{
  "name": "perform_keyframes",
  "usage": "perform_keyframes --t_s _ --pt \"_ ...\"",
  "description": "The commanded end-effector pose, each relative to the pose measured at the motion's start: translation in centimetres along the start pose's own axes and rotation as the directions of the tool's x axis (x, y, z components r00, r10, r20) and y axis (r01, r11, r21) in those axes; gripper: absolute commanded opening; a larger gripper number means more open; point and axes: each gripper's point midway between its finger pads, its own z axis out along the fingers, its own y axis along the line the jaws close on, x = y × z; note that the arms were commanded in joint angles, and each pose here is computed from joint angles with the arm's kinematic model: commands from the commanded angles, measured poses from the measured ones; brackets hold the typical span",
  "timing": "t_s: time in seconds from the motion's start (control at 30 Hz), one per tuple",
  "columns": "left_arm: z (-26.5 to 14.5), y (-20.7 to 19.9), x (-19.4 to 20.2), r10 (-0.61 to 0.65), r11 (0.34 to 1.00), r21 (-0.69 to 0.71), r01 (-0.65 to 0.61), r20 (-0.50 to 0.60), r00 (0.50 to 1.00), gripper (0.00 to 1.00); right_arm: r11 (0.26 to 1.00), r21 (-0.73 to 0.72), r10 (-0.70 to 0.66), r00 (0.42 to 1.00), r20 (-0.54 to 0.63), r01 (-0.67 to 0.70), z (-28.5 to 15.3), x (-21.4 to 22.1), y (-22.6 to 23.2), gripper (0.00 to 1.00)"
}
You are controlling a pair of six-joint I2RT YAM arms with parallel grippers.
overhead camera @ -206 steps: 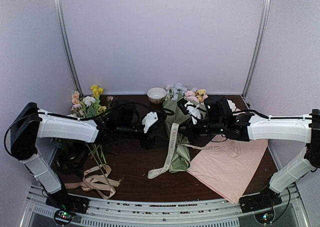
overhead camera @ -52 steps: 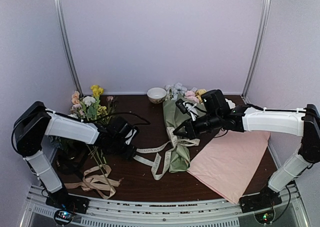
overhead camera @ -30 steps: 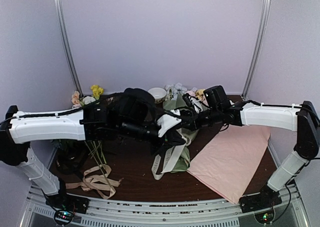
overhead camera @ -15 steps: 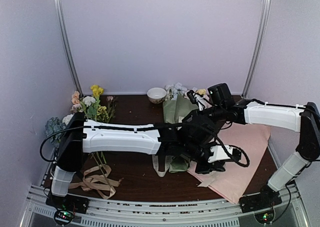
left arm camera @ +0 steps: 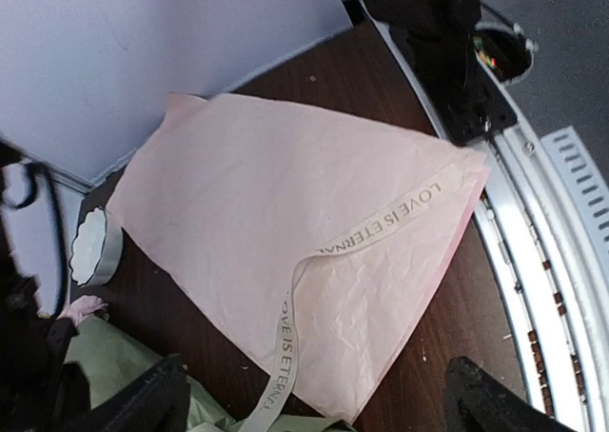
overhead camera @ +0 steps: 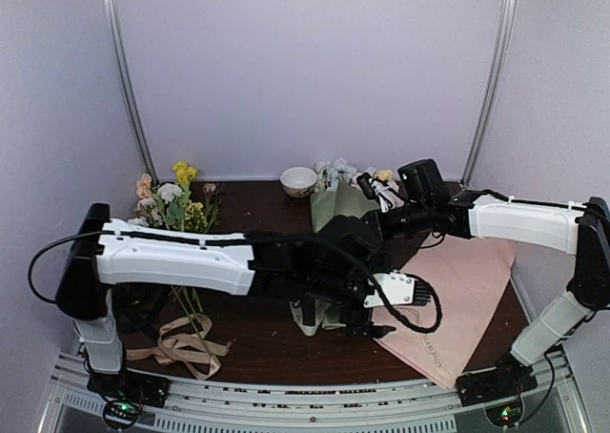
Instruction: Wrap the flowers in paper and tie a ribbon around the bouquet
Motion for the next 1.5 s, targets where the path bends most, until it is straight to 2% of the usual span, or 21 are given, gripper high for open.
perform_keyframes --t_s 0.0,0.07,0.13,0.2,0.3,0.5,0.7,0.8,0.93,1.0,1.17,1.2,1.37,1.47 --pt "-8.3 6.5 -2.0 -0.176 0.956 -0.176 0.236 0.301 0.937 0.87 0.999 -0.048 -0.008 1.000 0.004 0.008 -0.3 0.3 1.6 0.00" --pt "-10.4 8.2 0.9 -0.268 0.906 -0.220 0.361 0.363 0.893 0.72 0.997 -0.073 -0.001 1.000 0.005 0.002 -0.1 0.5 2.1 0.00" --pt "-11.6 9.4 4.9 -0.357 0.841 -0.256 0.476 0.399 0.845 0.68 0.996 -0.094 0.009 1.000 0.014 -0.007 0.0 0.5 2.7 0.00" --pt "-12.0 10.6 8.5 -0.439 0.777 -0.268 0.570 0.417 0.796 0.75 0.994 -0.107 0.010 1.000 0.022 -0.008 0.0 0.5 3.2 0.00" --pt "-11.3 11.4 11.8 -0.481 0.738 -0.285 0.612 0.413 0.773 0.86 0.993 -0.119 0.002 1.000 0.024 0.001 0.1 0.5 4.0 0.00" --pt "-8.0 11.9 12.4 -0.446 0.790 -0.245 0.562 0.398 0.802 0.92 0.991 -0.130 0.006 1.000 0.029 -0.003 0.1 0.6 4.4 0.00" --pt "-5.9 13.3 12.1 -0.434 0.800 -0.217 0.559 0.433 0.790 0.91 0.988 -0.152 -0.001 1.000 0.012 0.003 0.2 0.8 4.9 0.00" --pt "-4.8 13.5 12.1 -0.434 0.812 -0.192 0.551 0.433 0.790 0.81 0.988 -0.157 -0.010 1.000 0.007 0.011 0.2 0.9 5.0 0.00" --pt "-3.9 13.6 12.6 -0.453 0.806 -0.180 0.564 0.426 0.783 0.58 0.984 -0.175 -0.021 1.000 -0.008 0.019 0.3 1.0 5.3 0.00" --pt "-3.8 13.5 12.8 -0.461 0.801 -0.169 0.575 0.439 0.771 0.45 0.984 -0.179 -0.027 0.999 -0.022 0.022 0.4 1.3 5.4 0.00" --pt "-3.7 13.3 13.7 -0.484 0.781 -0.164 0.603 0.450 0.750 0.03 0.984 -0.176 -0.042 0.999 -0.034 0.035 0.3 1.3 5.4 0.00" --pt "-3.7 13.2 13.9 -0.490 0.777 -0.165 0.608 0.447 0.748 0.00 0.985 -0.168 -0.043 0.999 -0.030 0.038 0.2 1.1 5.3 0.03" --pt "-4.5 13.3 14.6 -0.502 0.748 -0.193 0.635 0.462 0.731 0.00 0.999 -0.052 -0.014 0.999 0.031 0.016 -0.9 0.1 2.5 0.32" --pt "-4.6 13.3 15.1 -0.523 0.732 -0.197 0.652 0.450 0.723 0.00 0.999 -0.014 0.049 0.997 0.053 -0.048 -0.9 0.5 0.4 0.39"
